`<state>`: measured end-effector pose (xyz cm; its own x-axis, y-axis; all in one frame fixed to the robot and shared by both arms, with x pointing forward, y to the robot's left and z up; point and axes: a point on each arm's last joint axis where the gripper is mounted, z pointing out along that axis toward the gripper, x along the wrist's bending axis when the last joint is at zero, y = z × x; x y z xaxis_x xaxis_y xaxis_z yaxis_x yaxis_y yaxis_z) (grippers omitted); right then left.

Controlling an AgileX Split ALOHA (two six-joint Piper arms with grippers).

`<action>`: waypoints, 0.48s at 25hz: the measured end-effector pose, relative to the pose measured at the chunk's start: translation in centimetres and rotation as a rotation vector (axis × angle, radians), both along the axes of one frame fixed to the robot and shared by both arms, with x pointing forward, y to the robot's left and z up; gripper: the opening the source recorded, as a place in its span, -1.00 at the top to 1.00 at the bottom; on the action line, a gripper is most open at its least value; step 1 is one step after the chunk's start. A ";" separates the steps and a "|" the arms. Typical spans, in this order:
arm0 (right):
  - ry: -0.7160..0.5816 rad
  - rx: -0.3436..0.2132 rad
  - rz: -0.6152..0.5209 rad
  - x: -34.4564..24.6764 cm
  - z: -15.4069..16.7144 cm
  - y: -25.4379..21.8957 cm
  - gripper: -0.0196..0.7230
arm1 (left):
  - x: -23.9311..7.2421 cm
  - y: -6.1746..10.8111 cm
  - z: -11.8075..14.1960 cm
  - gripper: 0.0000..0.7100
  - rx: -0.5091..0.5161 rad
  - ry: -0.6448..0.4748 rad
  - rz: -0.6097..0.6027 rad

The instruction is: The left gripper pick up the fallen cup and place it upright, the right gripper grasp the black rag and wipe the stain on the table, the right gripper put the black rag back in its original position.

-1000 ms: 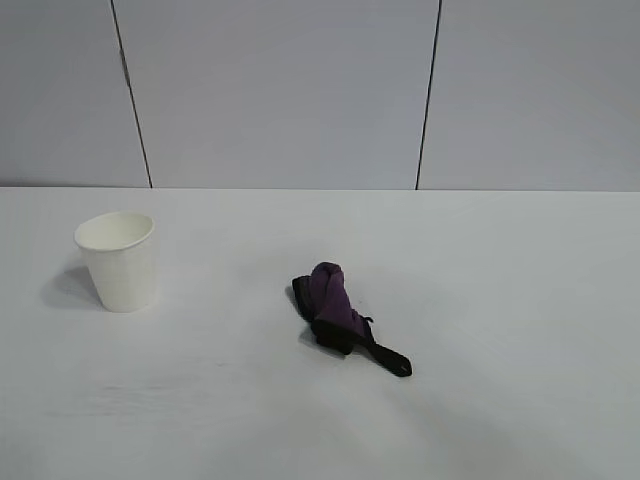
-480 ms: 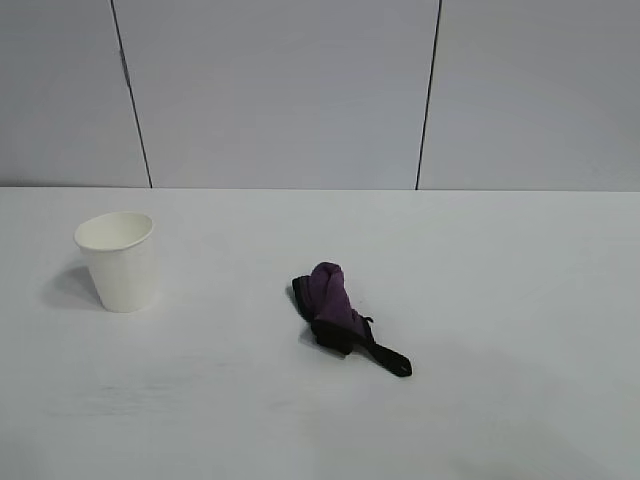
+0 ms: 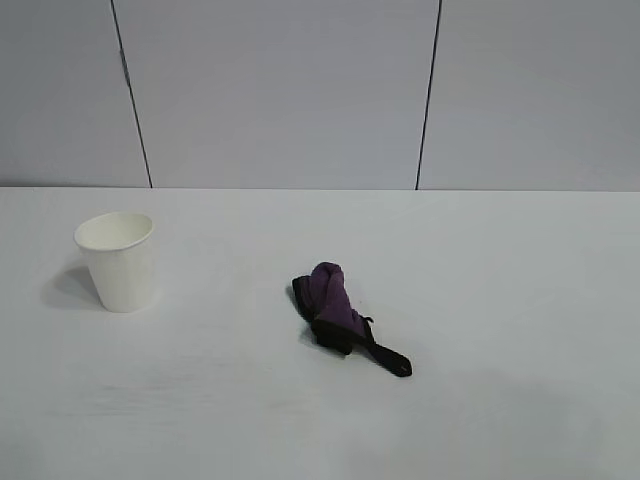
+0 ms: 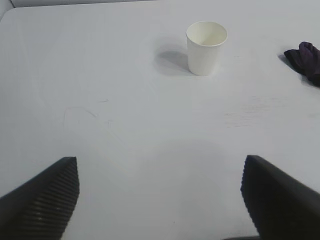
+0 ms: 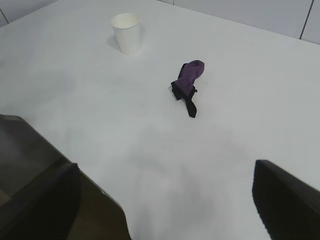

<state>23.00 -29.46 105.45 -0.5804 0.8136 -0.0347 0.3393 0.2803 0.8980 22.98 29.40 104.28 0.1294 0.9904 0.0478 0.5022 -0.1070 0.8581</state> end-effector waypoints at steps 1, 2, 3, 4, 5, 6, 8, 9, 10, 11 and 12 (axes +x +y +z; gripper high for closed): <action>0.005 -0.005 -0.001 0.1 -0.2 0.0 -0.77 | 0.0 0.0 0.0 -0.78 0.000 0.000 0.000; 0.007 -0.007 -0.002 0.1 -0.2 0.0 -0.77 | 0.0 0.0 0.0 -0.78 0.000 0.000 0.000; 0.006 -0.009 -0.003 0.1 -0.2 0.0 -0.77 | 0.0 0.0 0.0 -0.78 0.000 0.000 0.000; 0.004 -0.012 -0.005 0.1 -0.2 0.0 -0.77 | 0.0 0.0 0.0 -0.78 0.000 0.000 0.000; 0.003 -0.019 -0.010 0.2 -0.3 -0.1 -0.77 | 0.0 0.0 0.0 -0.78 0.000 0.000 0.000; 0.007 -0.032 -0.015 0.2 -0.5 -0.1 -0.77 | 0.0 0.0 0.0 -0.78 0.000 0.000 0.000; 0.029 -0.061 -0.030 0.4 -1.0 -0.2 -0.77 | 0.0 0.0 0.0 -0.78 0.000 0.000 0.000; 0.038 -0.060 -0.037 0.4 -1.1 -0.3 -0.77 | 0.0 0.0 0.0 -0.78 0.000 0.000 0.000; 0.045 -0.052 -0.045 0.4 -1.1 -0.3 -0.77 | 0.0 0.0 0.0 -0.78 0.000 0.000 0.000; 0.050 -0.044 -0.052 0.4 -1.1 -0.3 -0.77 | 0.0 0.0 0.0 -0.78 0.000 0.000 0.000; 0.054 -0.038 -0.058 0.4 -1.1 -0.3 -0.77 | 0.0 0.0 0.0 -0.78 0.000 0.000 0.000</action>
<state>23.44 -29.77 104.30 -0.5344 0.8445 -0.0357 0.4038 0.2922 0.8669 22.98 29.40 104.28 0.1294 0.9904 0.0478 0.5022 -0.1070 0.8581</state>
